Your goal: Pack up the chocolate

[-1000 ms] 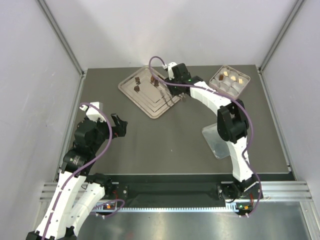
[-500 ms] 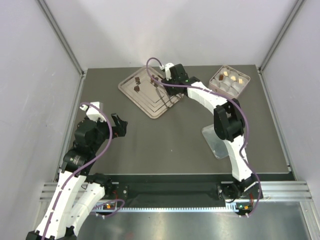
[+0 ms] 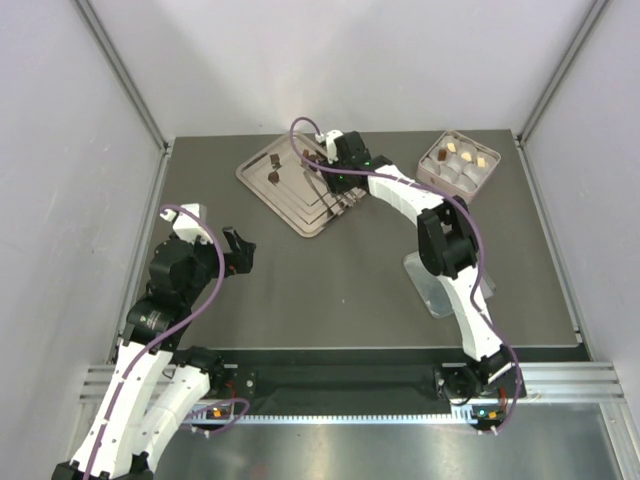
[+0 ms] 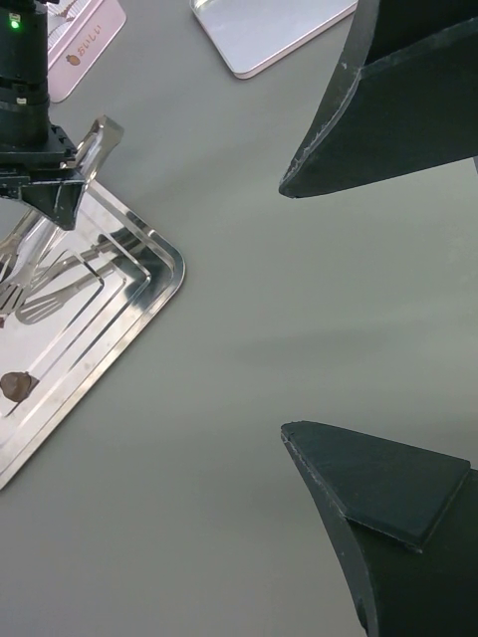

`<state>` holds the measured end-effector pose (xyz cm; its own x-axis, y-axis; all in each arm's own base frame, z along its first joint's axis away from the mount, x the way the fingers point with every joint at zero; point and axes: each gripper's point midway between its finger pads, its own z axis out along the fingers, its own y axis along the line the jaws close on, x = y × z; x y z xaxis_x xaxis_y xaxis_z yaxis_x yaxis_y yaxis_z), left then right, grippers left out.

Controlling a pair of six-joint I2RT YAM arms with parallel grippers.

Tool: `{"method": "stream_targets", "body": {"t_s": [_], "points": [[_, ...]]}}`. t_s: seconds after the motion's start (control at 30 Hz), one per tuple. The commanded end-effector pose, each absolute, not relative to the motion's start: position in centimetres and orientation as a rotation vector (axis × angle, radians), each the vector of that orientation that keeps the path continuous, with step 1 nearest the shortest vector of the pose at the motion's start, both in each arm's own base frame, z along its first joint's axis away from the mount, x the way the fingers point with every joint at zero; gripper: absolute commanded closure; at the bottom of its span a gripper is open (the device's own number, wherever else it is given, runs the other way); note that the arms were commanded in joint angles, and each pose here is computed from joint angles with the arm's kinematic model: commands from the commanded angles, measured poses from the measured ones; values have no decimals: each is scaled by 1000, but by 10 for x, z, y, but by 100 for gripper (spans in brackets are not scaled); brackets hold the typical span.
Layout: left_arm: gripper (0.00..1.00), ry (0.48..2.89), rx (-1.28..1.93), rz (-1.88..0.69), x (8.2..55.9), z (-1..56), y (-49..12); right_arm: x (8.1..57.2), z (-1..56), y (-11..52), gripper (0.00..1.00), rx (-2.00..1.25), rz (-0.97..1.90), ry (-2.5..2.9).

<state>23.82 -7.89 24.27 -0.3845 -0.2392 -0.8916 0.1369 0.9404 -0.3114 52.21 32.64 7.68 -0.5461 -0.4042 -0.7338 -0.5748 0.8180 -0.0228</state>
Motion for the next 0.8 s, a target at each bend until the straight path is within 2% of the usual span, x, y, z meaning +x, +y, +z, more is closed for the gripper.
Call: {"method": "stream_targets", "body": {"t_s": [0.0,0.33,0.77], "points": [[1,1862,-62,-416,243,259,-81,534,109,354,52,-697,355,2114],[1,1855,-64,-417,243,260,-80,530,128,350,60,-698,349,2095],[1,1858,-78,-404,243,259,-78,492,159,325,66,-673,353,2119]]}}
